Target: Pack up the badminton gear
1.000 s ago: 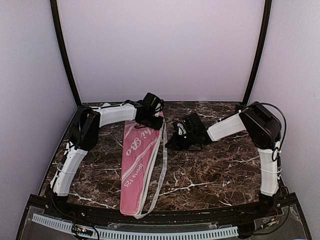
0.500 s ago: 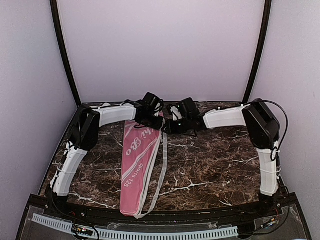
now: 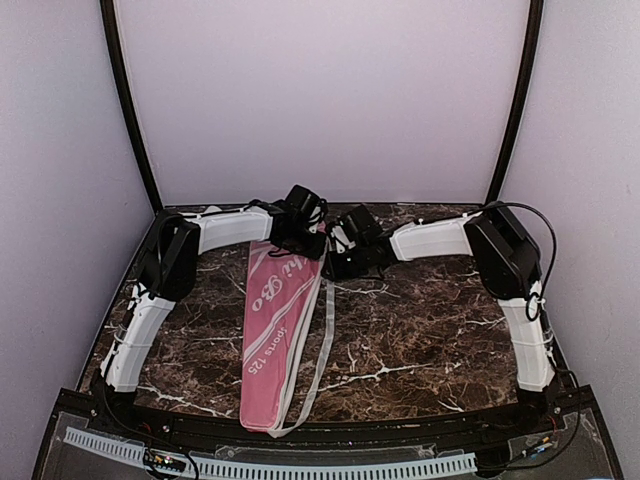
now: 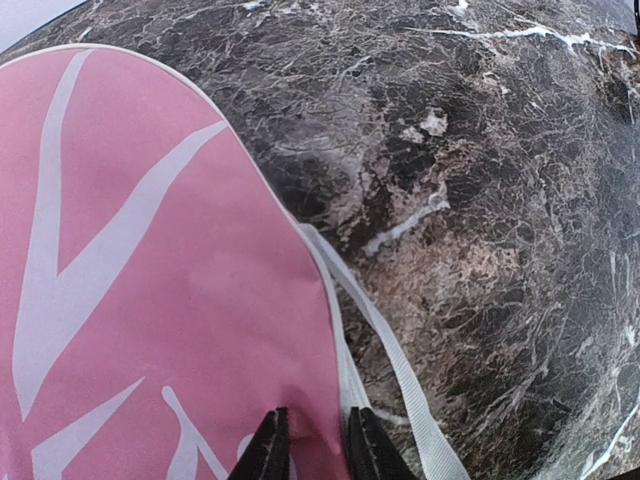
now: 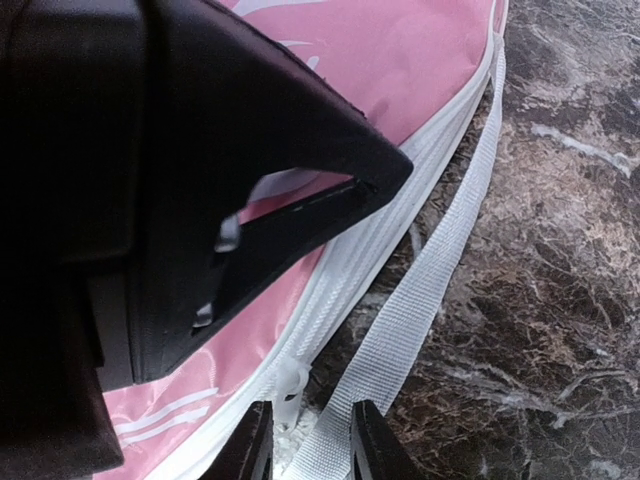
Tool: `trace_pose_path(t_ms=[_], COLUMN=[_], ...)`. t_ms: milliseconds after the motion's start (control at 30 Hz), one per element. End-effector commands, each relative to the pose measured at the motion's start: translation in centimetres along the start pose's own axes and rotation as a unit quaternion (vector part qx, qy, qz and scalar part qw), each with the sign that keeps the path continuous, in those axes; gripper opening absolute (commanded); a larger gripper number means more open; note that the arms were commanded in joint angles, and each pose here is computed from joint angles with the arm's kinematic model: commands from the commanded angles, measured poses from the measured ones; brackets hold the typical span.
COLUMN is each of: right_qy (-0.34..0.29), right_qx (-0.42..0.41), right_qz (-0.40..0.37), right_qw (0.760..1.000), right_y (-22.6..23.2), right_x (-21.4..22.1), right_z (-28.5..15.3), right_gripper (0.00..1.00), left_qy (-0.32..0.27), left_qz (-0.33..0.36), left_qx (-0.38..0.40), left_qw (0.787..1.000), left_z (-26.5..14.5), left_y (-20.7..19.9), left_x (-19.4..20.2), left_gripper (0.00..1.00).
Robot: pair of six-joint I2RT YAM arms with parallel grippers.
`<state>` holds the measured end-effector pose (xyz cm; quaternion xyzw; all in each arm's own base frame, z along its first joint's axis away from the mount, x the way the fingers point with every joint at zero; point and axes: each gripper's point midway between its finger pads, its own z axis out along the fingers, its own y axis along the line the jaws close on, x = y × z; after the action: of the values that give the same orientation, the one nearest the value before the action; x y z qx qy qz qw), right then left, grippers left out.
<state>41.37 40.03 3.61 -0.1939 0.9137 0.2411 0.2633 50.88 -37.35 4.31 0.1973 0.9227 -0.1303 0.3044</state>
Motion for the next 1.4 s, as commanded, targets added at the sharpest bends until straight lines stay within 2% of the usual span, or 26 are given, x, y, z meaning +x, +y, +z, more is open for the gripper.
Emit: trace_pose_path(t_ms=[0,667,833,1067,1367], right_qy=[0.002,0.007,-0.048,-0.096,-0.118], right_qx=[0.005,0.015,0.026,0.033,0.004], right_qz=[-0.013,-0.043,-0.021,0.002,-0.032], right_qw=[1.000,0.999,0.998,0.995,0.993], right_y=[0.5,2.3,1.9,1.3,3.2], right_x=[0.1,0.5,0.0,-0.4,-0.8], right_z=[0.7,0.8,-1.0,-3.0,-3.2], right_gripper=[0.28,0.20,0.18,0.18,0.21], left_qy=[0.028,0.028,0.028,0.031,0.029], left_qz=[-0.008,-0.010,-0.015,-0.019,-0.022], left_qx=[-0.008,-0.007,-0.006,-0.004,0.000], left_qw=[1.000,1.000,0.999,0.999,0.999], left_z=[1.0,1.1,1.2,1.3,1.3], left_y=[0.9,0.9,1.0,1.0,1.0], left_x=[1.9,1.9,2.0,2.2,2.1], left_gripper=[0.22,0.22,0.21,0.21,0.21])
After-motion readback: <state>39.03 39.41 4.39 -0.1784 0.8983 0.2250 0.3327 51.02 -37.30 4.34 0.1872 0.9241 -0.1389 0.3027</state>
